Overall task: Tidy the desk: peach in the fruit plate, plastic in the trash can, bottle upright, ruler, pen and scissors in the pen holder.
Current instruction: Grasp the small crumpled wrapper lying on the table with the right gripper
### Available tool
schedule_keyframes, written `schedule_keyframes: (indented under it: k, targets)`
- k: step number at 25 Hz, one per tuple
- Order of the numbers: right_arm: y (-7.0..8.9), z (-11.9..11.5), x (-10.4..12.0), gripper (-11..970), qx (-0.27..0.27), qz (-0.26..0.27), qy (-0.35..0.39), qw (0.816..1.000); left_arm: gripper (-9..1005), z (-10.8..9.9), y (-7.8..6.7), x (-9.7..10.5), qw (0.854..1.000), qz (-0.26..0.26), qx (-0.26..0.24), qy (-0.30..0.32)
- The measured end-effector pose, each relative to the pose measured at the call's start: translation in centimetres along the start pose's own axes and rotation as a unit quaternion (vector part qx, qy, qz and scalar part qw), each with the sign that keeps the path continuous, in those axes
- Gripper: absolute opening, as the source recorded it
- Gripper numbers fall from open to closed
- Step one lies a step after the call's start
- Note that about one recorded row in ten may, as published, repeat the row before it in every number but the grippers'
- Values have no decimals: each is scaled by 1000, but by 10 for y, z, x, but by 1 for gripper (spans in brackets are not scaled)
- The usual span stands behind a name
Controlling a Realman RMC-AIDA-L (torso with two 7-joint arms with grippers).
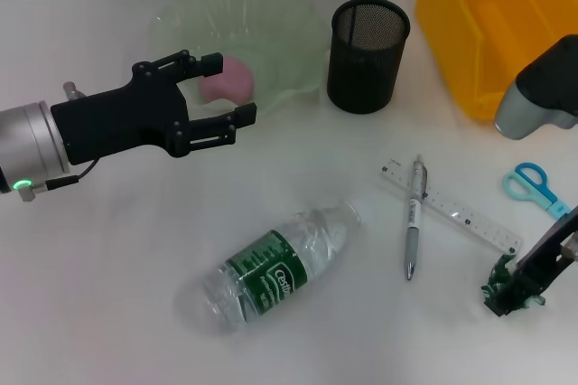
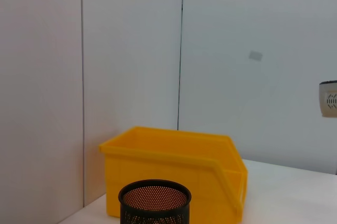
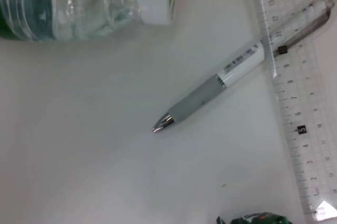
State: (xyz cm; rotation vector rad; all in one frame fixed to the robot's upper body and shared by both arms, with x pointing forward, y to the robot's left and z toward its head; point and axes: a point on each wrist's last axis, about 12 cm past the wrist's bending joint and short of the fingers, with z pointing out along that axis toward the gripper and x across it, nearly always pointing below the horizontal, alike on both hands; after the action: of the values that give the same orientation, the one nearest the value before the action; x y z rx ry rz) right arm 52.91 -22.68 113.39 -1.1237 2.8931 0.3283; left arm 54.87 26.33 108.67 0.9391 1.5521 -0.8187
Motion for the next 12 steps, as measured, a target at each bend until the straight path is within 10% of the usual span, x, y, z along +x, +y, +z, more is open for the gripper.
schedule_keyframes:
  k: [12]
  targets:
    - [1, 8, -3, 459, -17, -6, -1, 1000, 824, 0, 0, 0, 1000, 1, -2, 1]
